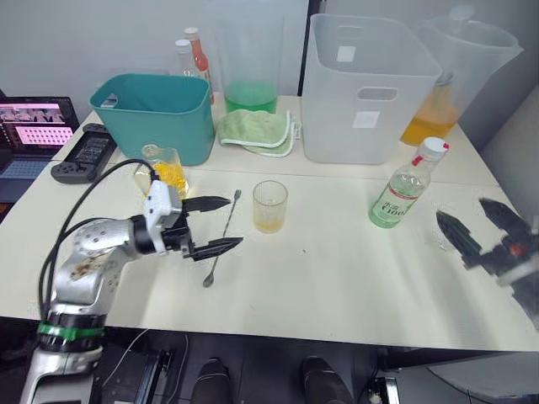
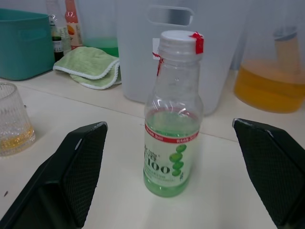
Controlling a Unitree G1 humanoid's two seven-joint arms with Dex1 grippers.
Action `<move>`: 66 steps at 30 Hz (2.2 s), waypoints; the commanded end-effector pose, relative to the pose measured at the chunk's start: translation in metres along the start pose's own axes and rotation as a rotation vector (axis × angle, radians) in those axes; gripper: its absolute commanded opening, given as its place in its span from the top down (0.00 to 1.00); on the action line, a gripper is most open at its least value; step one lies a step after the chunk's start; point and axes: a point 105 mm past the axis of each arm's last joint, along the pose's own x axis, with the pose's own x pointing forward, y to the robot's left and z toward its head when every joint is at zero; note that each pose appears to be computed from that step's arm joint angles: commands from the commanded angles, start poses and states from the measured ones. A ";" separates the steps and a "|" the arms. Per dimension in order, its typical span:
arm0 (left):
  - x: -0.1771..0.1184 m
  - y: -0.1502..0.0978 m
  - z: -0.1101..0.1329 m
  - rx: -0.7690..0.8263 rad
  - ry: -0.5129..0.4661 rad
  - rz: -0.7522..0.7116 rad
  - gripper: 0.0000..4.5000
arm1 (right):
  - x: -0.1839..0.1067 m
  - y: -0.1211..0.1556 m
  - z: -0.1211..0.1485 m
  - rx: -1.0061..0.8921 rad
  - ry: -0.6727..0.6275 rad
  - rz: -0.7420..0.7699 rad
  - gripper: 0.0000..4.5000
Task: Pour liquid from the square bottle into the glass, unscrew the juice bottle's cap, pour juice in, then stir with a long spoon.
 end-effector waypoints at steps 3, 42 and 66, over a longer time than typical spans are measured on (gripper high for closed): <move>-0.023 -0.004 0.003 0.011 0.022 0.115 0.00 | 0.040 -0.010 0.011 -0.026 -0.005 0.055 0.00; -0.021 0.001 -0.008 0.023 0.062 0.158 0.00 | 0.072 0.121 0.057 0.021 -0.034 0.730 0.69; -0.018 -0.007 -0.012 0.079 0.084 0.077 0.00 | 0.058 0.225 0.015 -0.011 0.084 1.024 0.38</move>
